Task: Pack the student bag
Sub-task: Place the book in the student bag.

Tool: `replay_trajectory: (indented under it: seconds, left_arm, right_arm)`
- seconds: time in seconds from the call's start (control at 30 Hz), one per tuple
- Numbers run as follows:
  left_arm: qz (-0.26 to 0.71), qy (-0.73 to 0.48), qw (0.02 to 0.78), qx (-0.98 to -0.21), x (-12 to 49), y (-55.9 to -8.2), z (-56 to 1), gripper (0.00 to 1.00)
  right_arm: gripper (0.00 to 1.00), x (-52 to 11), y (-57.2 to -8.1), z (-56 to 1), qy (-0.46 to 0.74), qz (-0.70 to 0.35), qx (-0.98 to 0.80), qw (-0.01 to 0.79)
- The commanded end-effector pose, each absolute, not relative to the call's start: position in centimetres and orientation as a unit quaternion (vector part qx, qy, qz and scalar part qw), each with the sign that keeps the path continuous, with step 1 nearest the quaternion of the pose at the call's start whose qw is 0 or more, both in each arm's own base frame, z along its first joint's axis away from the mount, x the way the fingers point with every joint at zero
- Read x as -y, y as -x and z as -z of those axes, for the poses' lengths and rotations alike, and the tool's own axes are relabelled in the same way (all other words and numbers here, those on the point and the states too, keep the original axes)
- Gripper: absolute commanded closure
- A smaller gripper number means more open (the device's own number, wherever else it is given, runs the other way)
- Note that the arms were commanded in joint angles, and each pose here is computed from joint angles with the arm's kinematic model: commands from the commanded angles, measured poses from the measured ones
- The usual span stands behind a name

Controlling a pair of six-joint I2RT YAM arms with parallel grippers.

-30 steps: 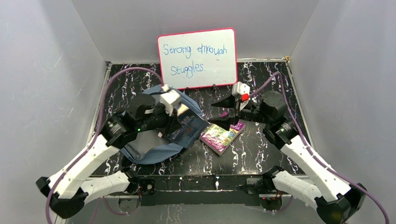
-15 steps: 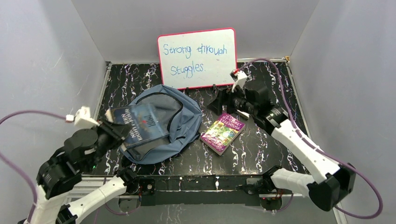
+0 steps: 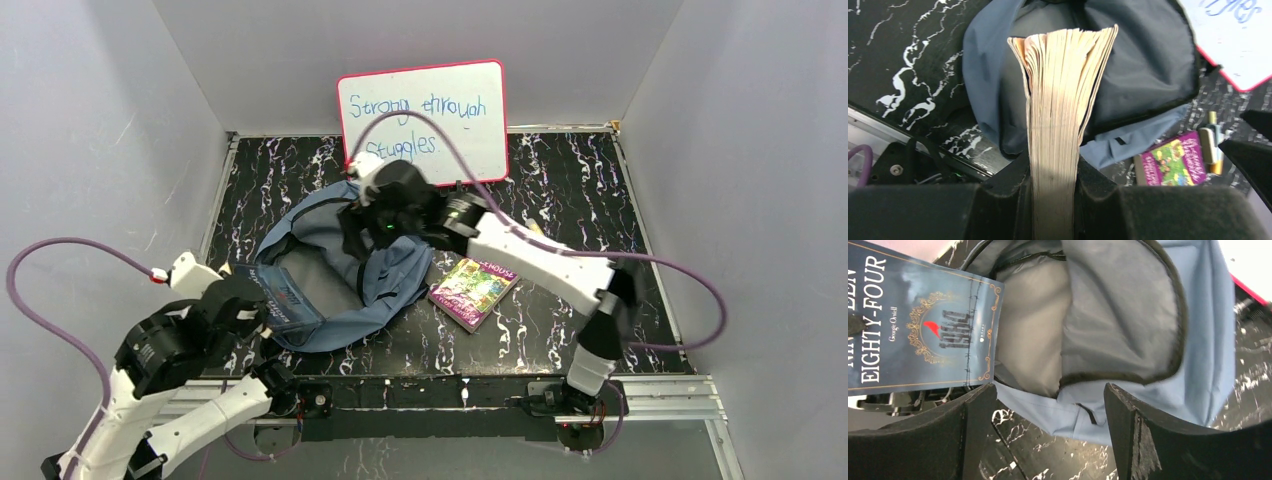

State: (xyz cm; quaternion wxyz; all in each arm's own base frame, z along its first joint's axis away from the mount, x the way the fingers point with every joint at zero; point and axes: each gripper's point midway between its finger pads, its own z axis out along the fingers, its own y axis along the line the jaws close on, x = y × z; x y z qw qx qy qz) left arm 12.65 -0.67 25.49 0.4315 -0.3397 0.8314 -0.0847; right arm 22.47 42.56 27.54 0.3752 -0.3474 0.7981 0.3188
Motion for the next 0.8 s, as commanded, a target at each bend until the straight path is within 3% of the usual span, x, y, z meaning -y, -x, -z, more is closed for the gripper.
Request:
replay_trajectory:
  seconds: [0.0, 0.3, 0.77]
  left_arm:
    - [0.078, 0.370, 0.492, -0.784, -0.6, -14.5, -26.3, 1.00]
    - [0.089, 0.353, 0.497, -0.788, 0.4, -15.3, -26.4, 1.00]
    - [0.104, 0.353, 0.493, -0.788, 1.0, -15.3, -25.9, 1.00]
  right_arm:
    - [0.15, -47.0, -22.2, -25.2, 0.415, -0.286, -0.786, 0.358]
    - [0.13, -51.2, -24.7, -17.6, 0.459, -0.196, -0.798, 0.338]
    - [0.10, -52.4, -25.6, -14.2, 0.492, -0.123, -0.776, 0.376]
